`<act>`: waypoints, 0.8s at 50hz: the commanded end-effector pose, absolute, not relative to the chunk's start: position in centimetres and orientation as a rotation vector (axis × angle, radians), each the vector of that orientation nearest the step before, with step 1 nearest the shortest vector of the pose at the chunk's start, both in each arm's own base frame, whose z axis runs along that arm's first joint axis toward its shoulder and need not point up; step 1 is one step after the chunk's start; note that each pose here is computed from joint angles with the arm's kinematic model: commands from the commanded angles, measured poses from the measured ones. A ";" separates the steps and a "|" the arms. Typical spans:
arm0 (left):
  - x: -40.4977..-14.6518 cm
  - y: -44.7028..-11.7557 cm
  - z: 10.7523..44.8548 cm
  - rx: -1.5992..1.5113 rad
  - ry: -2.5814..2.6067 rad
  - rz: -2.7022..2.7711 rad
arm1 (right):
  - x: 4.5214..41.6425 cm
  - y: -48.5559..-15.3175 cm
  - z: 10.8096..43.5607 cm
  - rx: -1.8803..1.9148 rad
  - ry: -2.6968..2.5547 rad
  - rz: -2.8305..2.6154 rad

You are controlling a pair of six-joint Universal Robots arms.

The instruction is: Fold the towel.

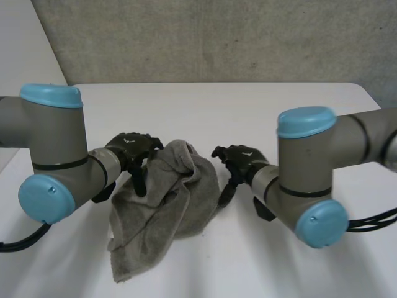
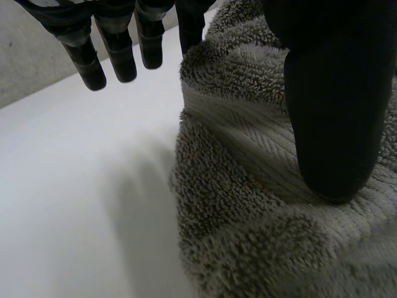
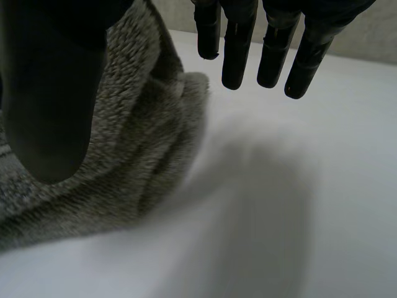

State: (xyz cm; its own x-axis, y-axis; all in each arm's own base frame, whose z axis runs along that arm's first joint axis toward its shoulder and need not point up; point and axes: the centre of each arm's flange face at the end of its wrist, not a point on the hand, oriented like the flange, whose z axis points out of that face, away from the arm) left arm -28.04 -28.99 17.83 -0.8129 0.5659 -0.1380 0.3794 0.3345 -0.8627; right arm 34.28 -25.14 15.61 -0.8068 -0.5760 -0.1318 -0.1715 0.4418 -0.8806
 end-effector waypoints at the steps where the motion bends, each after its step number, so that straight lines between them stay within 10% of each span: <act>1: -27.6 -28.1 17.1 -0.870 -2.434 1.434 | 36.6 -25.6 12.9 -0.444 2.271 -1.199; 13: -27.9 -28.7 17.1 -0.850 -2.388 1.511 | 37.2 -26.0 13.2 -0.369 2.254 -1.211; 28: -27.3 -26.7 31.2 -0.359 -1.909 1.859 | 35.0 -28.5 36.0 -0.785 1.739 -1.965; 40: -27.6 -22.1 26.0 -0.404 -2.017 1.666 | 35.1 -26.9 32.8 -1.348 1.862 -1.806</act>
